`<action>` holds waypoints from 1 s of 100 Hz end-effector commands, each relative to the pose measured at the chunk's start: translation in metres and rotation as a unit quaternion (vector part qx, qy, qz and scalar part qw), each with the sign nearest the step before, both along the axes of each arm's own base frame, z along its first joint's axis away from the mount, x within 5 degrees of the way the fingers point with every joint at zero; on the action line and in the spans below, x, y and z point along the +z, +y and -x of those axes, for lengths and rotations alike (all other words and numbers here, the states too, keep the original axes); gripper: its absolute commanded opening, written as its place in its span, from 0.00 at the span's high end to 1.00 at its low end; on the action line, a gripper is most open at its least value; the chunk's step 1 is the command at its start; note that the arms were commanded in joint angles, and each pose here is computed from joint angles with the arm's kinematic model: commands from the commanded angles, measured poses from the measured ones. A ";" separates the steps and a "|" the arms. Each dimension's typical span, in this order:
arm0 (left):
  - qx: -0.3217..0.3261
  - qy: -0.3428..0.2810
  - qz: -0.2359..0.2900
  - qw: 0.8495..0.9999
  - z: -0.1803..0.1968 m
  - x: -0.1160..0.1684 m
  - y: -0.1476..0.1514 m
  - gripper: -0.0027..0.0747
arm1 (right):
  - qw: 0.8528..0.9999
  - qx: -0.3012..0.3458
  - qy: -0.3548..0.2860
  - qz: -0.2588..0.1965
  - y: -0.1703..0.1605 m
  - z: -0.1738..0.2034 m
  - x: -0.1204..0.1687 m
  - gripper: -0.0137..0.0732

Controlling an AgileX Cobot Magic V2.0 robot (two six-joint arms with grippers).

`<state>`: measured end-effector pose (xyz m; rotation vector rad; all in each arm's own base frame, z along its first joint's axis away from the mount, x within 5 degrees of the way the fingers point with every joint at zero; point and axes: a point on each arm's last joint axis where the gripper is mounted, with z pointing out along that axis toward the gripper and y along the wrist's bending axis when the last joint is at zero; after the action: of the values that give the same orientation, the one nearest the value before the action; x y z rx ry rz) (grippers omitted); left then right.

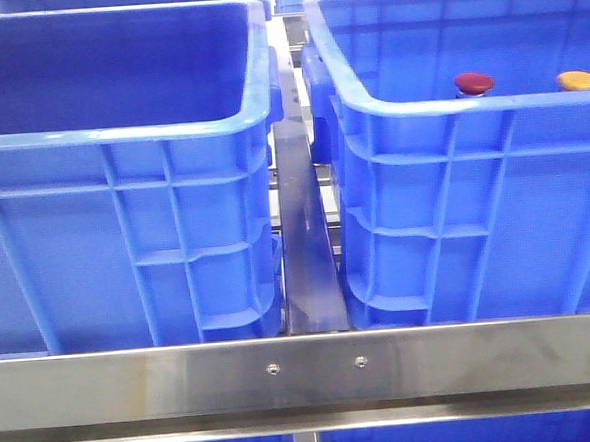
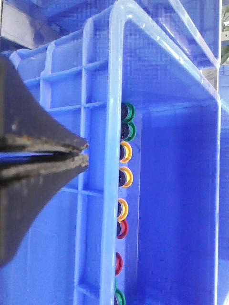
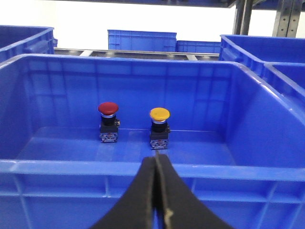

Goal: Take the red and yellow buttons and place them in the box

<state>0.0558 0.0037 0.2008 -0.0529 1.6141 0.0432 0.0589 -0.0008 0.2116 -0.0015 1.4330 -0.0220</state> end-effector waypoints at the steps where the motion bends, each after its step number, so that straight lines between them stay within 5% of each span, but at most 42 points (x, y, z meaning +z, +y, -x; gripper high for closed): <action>1: -0.001 -0.027 0.008 1.000 0.000 -0.009 0.000 0.99 | 0.999 0.000 -0.038 0.005 0.000 0.006 0.009 0.92; 100: -0.001 -0.027 0.008 1.000 0.000 -0.009 0.000 0.99 | 1.000 0.001 -0.013 -0.002 0.000 0.006 0.004 0.92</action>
<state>0.0558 0.0037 0.2006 -0.0531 1.6164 0.0433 0.0568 -0.0007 0.2023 0.0081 1.5199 -0.0098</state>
